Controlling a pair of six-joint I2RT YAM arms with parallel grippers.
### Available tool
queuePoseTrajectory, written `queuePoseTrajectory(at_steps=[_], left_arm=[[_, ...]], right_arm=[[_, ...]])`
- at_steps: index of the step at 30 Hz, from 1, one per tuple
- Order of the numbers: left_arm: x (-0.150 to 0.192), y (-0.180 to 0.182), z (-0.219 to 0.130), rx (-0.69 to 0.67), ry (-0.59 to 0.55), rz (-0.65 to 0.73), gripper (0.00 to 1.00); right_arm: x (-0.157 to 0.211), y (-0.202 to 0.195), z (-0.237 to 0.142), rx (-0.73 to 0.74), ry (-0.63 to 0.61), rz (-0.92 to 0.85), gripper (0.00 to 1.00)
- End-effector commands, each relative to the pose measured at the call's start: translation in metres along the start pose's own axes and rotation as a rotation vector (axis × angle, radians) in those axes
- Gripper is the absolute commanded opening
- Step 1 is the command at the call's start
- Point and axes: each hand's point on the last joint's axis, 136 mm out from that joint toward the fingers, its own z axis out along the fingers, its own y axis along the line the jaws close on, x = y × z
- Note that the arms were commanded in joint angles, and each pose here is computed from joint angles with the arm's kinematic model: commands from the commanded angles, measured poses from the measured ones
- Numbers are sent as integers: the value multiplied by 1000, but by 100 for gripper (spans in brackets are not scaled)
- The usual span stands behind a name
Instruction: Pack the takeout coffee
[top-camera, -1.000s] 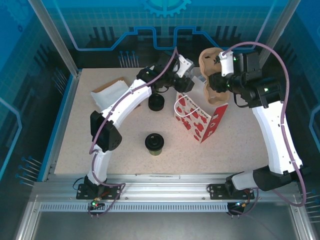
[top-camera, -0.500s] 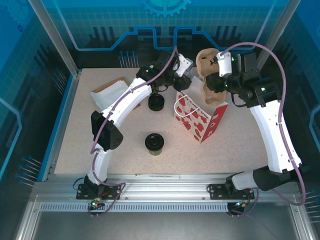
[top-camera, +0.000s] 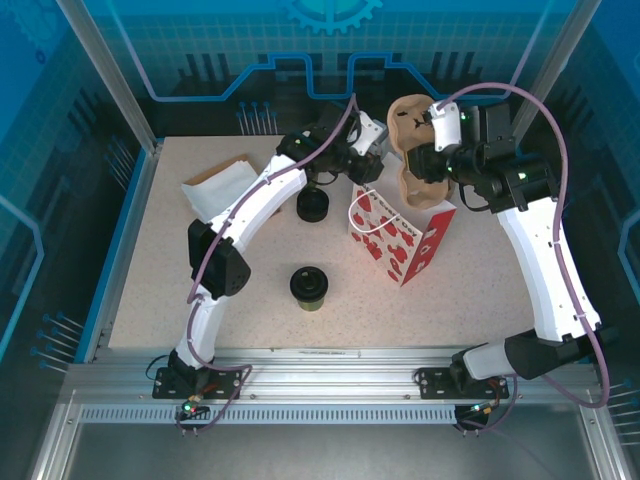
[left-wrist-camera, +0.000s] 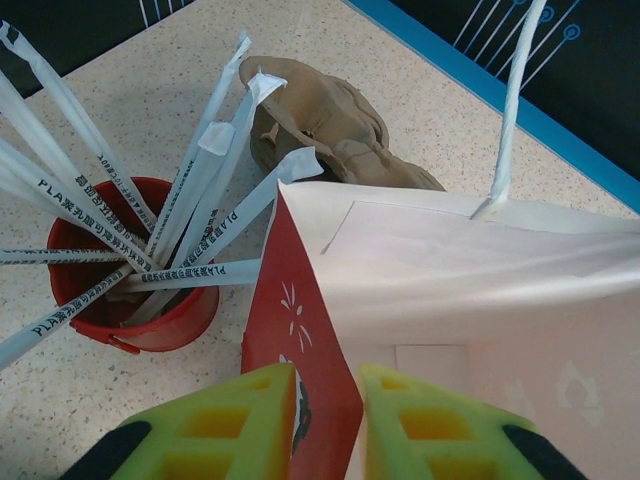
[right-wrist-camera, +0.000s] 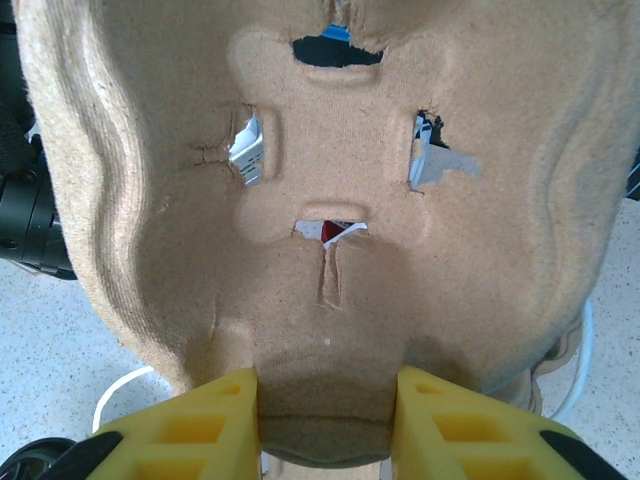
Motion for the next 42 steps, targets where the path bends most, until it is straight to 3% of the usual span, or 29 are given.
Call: queuePoseTrajectory(at_steps=[1, 16, 29, 42], left_arm=[[-8, 0, -6, 21, -19, -8, 21], [-10, -1, -17, 106, -23, -55, 1], [-9, -2, -25, 143, -15, -46, 0], [-7, 3, -31, 147, -8, -53, 0]], right_arm=[[-6, -3, 4, -9, -24, -20, 33], [10, 12, 26, -180, -28, -121, 34], [32, 12, 40, -251, 19, -132, 34], [54, 11, 37, -223, 99, -126, 33]])
